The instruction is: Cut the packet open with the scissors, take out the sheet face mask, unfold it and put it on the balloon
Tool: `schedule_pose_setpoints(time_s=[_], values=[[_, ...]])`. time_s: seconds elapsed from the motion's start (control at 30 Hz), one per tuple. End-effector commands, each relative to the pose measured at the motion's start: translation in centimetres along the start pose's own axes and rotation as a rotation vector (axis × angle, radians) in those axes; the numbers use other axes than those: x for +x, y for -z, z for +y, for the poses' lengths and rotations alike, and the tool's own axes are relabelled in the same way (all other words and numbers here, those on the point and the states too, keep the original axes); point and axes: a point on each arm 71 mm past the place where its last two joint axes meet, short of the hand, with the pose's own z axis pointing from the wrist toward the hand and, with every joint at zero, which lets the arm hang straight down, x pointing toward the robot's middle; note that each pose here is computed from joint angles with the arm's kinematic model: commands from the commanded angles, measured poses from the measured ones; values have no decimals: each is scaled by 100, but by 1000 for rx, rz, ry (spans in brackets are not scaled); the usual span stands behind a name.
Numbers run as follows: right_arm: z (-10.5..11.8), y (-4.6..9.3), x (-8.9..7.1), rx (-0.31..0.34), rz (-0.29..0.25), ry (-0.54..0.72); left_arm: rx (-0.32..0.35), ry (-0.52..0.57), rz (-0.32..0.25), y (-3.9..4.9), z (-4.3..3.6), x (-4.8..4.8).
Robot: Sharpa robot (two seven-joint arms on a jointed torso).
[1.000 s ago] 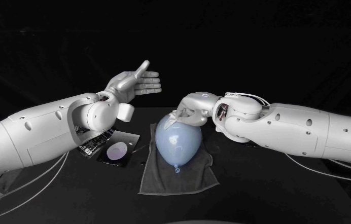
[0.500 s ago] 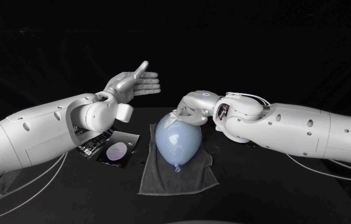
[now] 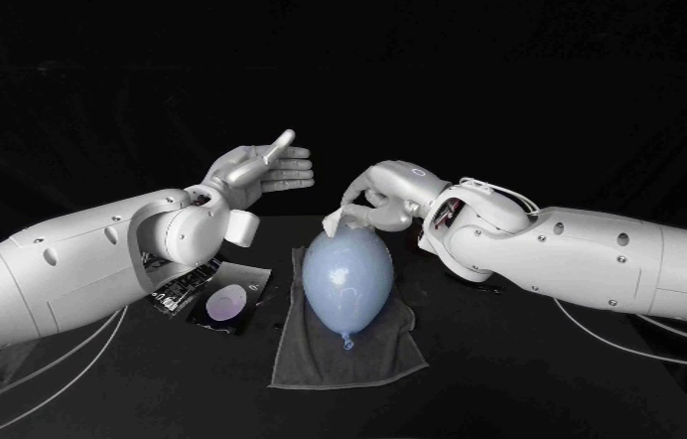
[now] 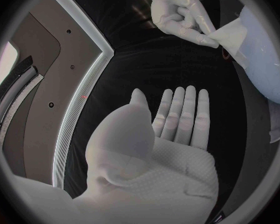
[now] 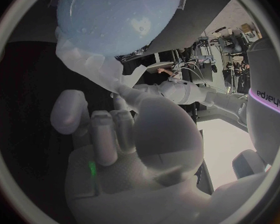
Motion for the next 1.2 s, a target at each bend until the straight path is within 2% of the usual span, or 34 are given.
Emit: schedule_pose_setpoints(time_s=[0.03, 0.27, 0.57, 0.83, 1.2], values=[[-27, 0, -103, 43, -44, -121, 71, -91, 120, -9, -48, 123], [-57, -8, -217, 102, 2, -192, 120, -132, 165, -41, -65, 197], [-83, -17, -366, 155, 37, -279, 183, -147, 167, -77, -81, 234], [-130, -33, -527, 194, 30, -353, 208, -185, 224, -71, -62, 270], [-148, -42, -640, 229, 15, -450, 207, -334, 313, -36, 18, 373]])
